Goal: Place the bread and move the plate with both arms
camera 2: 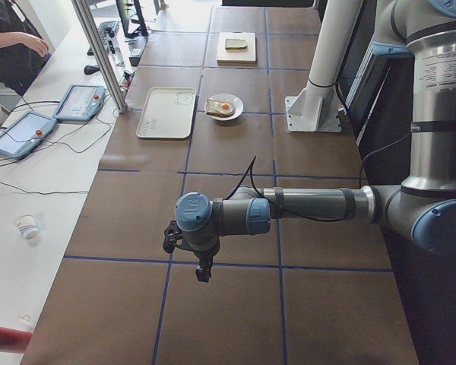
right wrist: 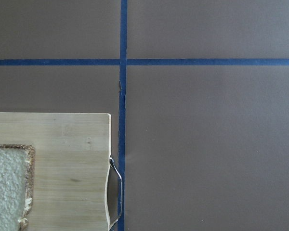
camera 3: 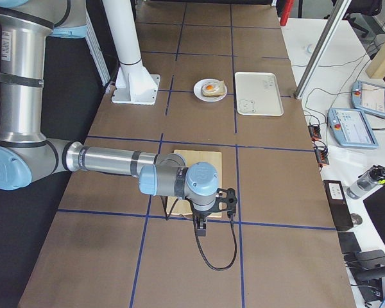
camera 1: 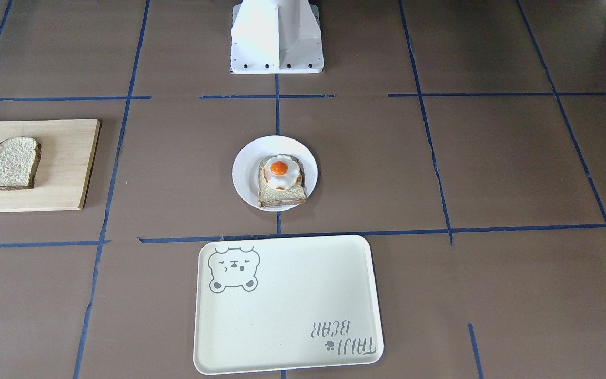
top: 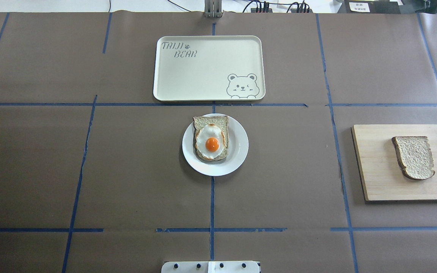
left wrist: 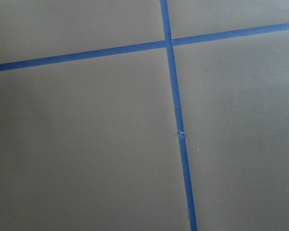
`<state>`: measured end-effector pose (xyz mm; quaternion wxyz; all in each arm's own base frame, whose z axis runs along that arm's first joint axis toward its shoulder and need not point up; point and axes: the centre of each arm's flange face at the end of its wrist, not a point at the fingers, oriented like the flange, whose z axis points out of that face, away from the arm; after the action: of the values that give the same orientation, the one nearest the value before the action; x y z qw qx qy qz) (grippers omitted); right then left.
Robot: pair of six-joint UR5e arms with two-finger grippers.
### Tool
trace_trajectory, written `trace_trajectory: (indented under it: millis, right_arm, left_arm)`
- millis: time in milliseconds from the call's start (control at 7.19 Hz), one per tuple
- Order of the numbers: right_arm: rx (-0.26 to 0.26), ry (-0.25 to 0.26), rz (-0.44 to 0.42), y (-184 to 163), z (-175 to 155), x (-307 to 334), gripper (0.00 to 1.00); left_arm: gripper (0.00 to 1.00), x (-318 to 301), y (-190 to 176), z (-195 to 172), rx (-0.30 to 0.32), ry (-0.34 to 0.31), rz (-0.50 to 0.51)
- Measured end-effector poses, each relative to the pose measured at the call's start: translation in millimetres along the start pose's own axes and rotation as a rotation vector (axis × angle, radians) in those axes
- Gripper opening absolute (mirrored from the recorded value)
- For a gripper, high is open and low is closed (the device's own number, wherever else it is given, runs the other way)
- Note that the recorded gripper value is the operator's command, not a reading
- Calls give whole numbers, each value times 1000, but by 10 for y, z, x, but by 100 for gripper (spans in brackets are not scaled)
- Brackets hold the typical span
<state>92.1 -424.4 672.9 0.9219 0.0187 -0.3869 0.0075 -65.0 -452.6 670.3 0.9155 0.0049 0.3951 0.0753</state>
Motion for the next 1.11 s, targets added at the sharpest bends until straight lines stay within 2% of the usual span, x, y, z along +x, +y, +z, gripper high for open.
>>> trace_trajectory:
  millis: [1112]
  right_arm:
    - [12, -18, -21, -87, -49, -109, 100]
  left_arm:
    - [100, 0, -13, 7, 0, 0, -4]
